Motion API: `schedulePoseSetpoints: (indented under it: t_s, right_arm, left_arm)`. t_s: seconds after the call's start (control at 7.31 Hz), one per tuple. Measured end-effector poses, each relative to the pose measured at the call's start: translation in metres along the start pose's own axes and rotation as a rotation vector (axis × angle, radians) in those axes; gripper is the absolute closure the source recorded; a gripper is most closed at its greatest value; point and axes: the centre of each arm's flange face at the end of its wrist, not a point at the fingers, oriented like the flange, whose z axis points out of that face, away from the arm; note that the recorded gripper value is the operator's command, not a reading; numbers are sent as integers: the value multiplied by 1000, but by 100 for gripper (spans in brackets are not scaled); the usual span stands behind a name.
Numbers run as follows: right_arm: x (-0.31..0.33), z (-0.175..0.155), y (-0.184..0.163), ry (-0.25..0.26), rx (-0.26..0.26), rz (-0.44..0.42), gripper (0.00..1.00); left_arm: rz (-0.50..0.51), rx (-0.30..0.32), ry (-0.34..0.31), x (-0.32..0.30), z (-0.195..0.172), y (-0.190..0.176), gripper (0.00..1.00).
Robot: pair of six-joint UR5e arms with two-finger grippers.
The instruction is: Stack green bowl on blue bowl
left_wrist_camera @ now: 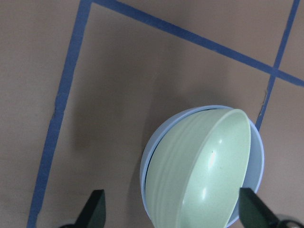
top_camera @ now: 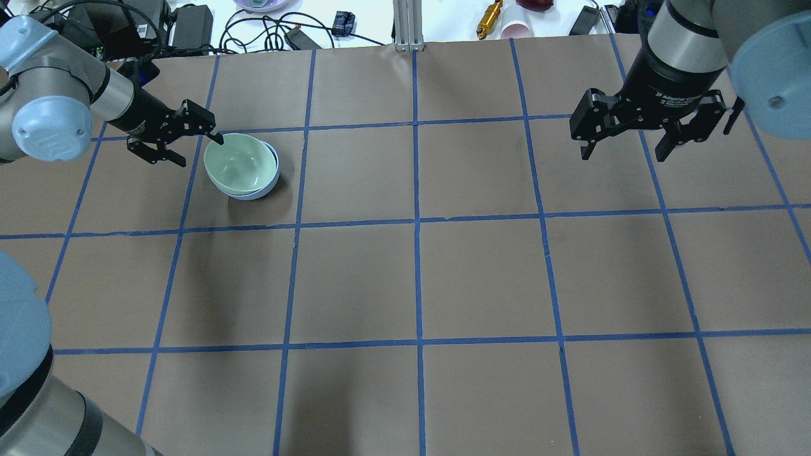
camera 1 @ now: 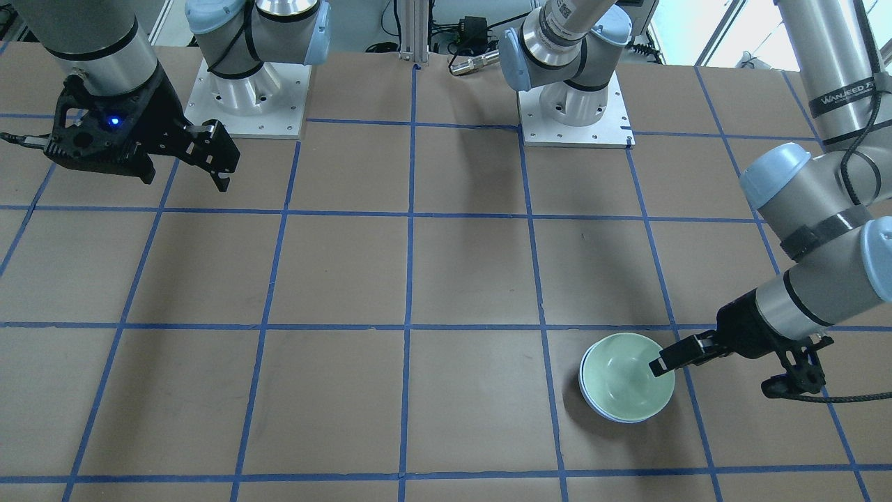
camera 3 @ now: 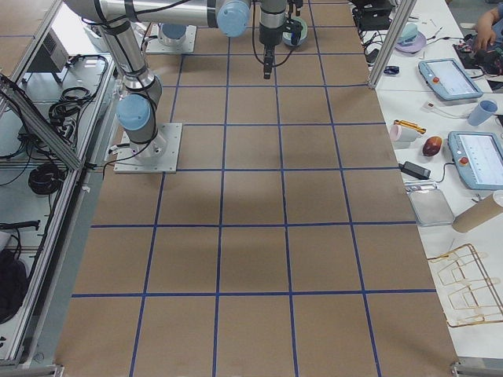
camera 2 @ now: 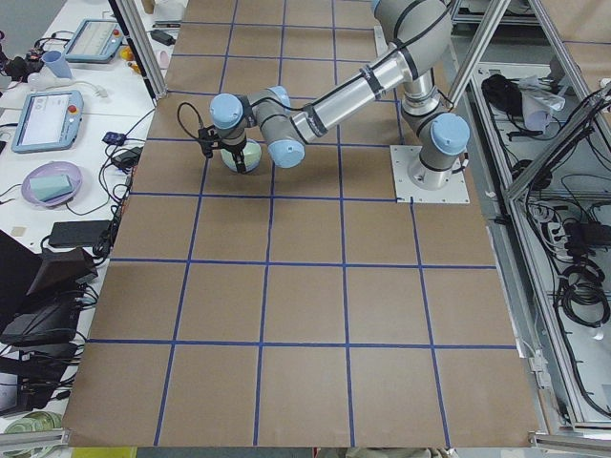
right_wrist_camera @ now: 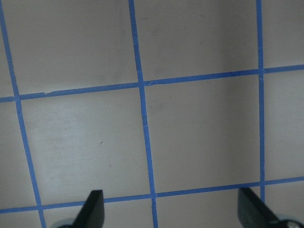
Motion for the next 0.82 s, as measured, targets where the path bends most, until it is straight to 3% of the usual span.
schedulePoseSetpoints:
  t_s: [0.55,0.82]
  right_arm:
    - [0,0,0,1,0,0,0]
    - [0,0,0,1,0,0,0]
  left_arm:
    - [107,11,-237,112,-99,45,0]
    - [165,28,-301,164,-136,85,0]
